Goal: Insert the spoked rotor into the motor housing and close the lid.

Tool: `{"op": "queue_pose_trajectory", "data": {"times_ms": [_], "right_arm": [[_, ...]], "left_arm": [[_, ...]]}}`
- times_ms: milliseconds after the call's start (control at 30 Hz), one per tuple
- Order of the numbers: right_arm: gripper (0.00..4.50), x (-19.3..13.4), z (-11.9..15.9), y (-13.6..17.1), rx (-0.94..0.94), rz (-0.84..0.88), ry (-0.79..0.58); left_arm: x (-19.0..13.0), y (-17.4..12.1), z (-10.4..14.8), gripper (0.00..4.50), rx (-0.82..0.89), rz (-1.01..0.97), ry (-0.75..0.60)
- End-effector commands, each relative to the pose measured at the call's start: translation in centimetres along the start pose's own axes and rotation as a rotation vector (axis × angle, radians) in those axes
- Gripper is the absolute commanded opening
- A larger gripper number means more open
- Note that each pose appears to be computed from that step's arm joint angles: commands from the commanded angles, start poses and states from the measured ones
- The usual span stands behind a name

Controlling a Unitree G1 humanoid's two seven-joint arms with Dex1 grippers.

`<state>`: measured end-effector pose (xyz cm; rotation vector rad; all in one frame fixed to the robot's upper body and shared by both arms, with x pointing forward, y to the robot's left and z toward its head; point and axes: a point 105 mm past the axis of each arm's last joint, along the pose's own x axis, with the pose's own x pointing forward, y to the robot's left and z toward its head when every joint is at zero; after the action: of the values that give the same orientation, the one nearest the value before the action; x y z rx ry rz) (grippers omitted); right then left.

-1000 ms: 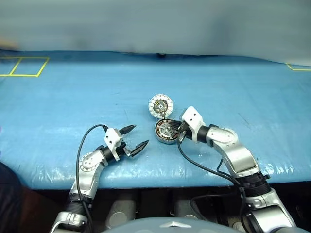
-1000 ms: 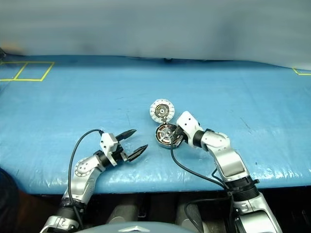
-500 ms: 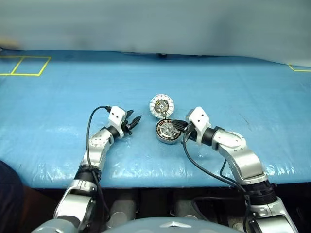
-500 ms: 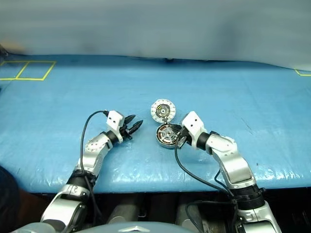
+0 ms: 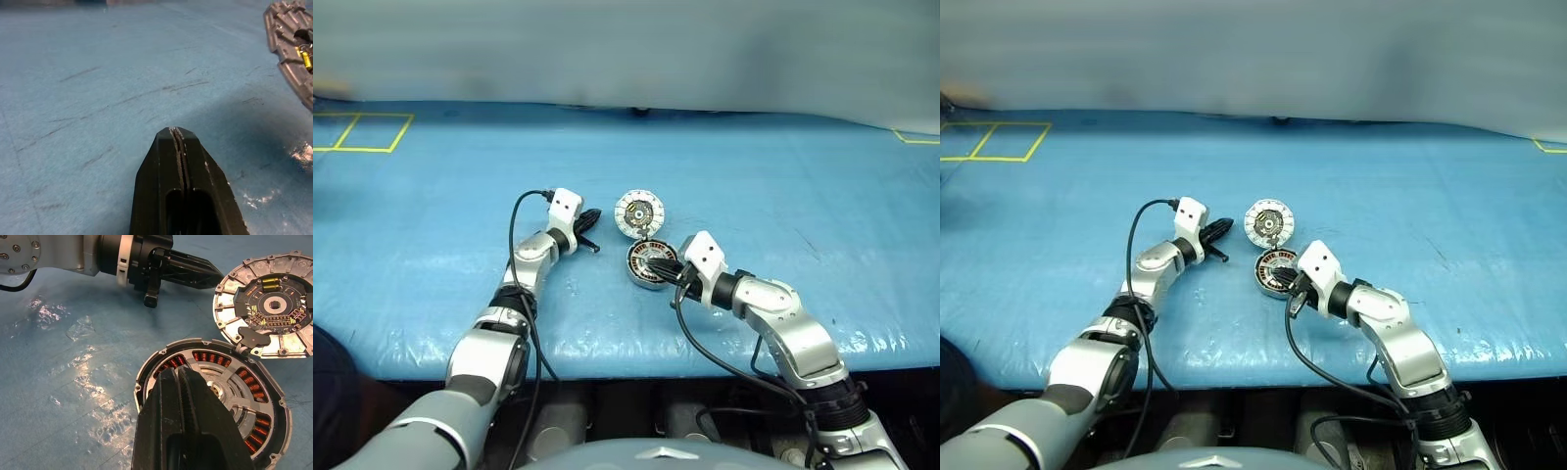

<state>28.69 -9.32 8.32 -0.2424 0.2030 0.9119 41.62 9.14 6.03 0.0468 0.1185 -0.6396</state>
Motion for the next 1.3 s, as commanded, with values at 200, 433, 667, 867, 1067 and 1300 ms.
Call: {"op": "queue_pose_trajectory", "data": {"times_ms": [200, 433, 667, 867, 1067, 1300], "right_arm": [[0.1, -0.6, 1.5, 0.0, -0.034, -0.032, -0.053], [0.1, -1.7, 1.0, -0.6, -0.02, -0.087, -0.04], [0.1, -2.5, 0.6, -1.2, -0.01, -0.131, -0.025], [0.1, -4.3, 0.0, -3.7, -0.02, -0.267, 0.01], [0.1, -5.6, -0.2, -5.6, -0.033, -0.374, 0.035], [0.1, -5.0, 0.0, -5.8, -0.041, -0.381, 0.017]], "left_arm": [[1.5, -2.1, 2.9, 0.03, -0.032, -0.15, -0.095], [2.2, -5.7, 5.3, 0.03, -0.063, -0.356, -0.203], [1.8, -7.9, 5.4, 0.03, -0.073, -0.518, -0.218], [0.7, -10.2, 4.5, 0.03, -0.044, -0.715, -0.162], [-0.1, -11.4, 3.1, 0.03, 0.003, -0.802, -0.1], [-1.4, -11.2, 1.4, 0.03, 0.032, -0.816, -0.05]]}}
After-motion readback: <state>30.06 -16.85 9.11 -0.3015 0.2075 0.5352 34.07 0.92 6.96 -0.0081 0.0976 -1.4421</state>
